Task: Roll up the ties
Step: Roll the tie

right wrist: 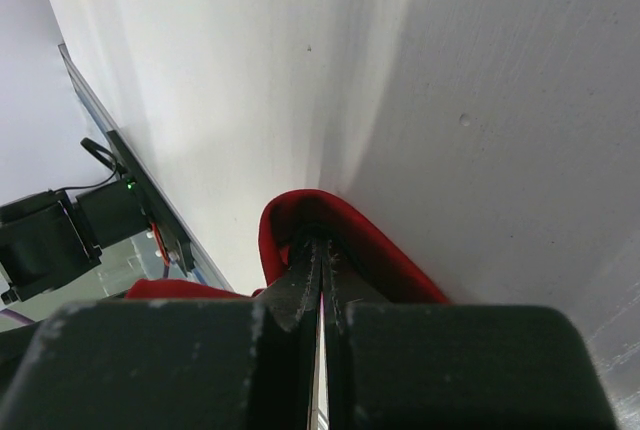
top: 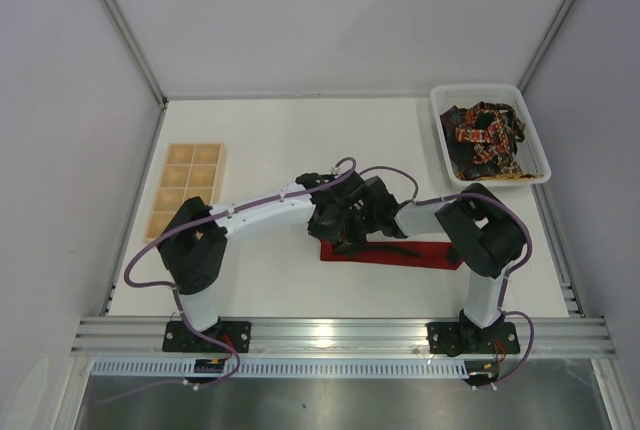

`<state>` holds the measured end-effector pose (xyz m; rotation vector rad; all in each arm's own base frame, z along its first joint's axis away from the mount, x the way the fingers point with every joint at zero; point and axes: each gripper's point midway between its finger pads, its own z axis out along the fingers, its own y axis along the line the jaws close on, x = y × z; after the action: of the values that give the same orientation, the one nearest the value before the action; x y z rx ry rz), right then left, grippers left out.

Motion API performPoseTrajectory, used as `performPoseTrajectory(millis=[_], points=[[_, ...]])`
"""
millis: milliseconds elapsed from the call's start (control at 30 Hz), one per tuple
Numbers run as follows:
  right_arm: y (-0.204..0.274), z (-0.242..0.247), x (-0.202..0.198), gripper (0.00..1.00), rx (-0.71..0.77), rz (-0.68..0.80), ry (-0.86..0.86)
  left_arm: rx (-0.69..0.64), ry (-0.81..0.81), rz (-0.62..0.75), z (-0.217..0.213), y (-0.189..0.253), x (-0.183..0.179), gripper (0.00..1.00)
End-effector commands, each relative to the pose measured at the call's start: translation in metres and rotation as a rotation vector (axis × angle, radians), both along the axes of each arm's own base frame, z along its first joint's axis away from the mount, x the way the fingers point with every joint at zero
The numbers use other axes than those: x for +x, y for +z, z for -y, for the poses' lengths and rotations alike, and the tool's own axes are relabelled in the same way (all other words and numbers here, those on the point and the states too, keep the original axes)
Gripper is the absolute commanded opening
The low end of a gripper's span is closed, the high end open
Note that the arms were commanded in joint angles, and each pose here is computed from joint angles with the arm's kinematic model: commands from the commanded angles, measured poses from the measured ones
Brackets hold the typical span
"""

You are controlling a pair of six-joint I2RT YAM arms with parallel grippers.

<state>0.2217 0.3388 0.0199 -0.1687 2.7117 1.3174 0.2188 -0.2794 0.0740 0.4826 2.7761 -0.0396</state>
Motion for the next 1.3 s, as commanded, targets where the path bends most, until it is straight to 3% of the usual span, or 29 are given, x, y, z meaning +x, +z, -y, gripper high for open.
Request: performPoseTrajectory(millis=[0,367,633,833,1267], points=[[0.005,-0.007,0.005,0.00,0.029,0.021,0.009,-0.013,-0.031,0.012,0.011,0.004,0.003,0.09],[0.005,-0.006,0.003,0.00,0.037,0.009,0.003,-0.015,-0.017,0.021,0.011,-0.007,0.002,0.22],[0.022,-0.008,0.005,0.00,0.047,0.002,-0.025,0.007,-0.008,0.019,0.005,-0.016,0.000,0.22],[0.021,0.008,0.008,0.00,-0.064,0.023,-0.048,0.005,-0.014,0.015,0.006,-0.018,0.000,0.21],[0.019,0.046,0.002,0.00,-0.156,0.054,-0.084,0.003,-0.024,-0.001,0.009,-0.021,-0.001,0.19]])
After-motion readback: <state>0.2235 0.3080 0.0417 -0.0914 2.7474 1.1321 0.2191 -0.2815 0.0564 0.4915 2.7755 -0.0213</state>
